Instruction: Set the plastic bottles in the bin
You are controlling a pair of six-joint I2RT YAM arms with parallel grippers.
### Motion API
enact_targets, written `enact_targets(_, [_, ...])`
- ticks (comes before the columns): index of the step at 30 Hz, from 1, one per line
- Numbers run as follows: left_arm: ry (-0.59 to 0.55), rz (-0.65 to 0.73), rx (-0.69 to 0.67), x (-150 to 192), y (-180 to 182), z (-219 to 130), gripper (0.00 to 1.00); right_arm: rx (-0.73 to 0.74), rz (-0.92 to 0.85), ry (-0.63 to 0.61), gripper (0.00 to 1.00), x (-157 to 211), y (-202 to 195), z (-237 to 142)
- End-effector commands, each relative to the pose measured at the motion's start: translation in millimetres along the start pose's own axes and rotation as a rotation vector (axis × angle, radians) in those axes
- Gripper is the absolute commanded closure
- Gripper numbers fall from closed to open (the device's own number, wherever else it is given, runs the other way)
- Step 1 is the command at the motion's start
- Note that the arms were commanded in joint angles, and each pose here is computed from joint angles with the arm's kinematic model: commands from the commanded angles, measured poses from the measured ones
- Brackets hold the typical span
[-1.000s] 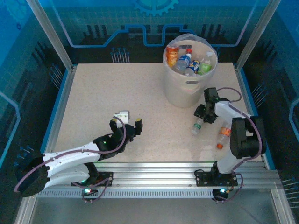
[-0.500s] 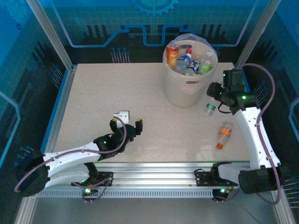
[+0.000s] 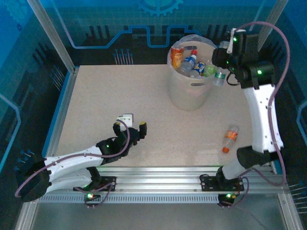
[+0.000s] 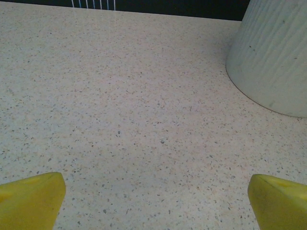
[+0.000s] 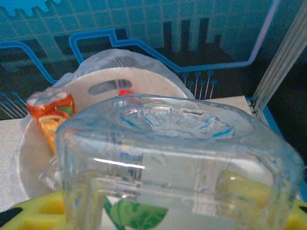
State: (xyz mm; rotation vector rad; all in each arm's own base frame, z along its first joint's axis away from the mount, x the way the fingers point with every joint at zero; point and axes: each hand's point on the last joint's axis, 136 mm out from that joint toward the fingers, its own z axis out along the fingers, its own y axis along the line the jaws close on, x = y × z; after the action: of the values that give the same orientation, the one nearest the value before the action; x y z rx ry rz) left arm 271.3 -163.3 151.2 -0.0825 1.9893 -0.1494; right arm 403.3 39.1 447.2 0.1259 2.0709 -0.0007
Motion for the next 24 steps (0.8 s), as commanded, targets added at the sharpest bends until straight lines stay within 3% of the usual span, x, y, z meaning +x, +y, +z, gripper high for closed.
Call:
enact_targets(1, [-0.027,-0.056,0.035,-17.8,-10.4,-1.3,0.01,0.029,-0.117,0.016,0.61,-10.2,11.2,16.5])
enact_targets(9, [-0.015,-0.048,0.045,-15.3,-11.4,-1.2,0.01,0.087,-0.217,-0.003,0.58,-25.5,33.1,67.2])
enact_targets(24, [-0.002,-0.047,0.057,-11.7,-12.4,-1.4,0.01,0.312,-0.422,-0.047,0.57,-19.6,57.8,104.6])
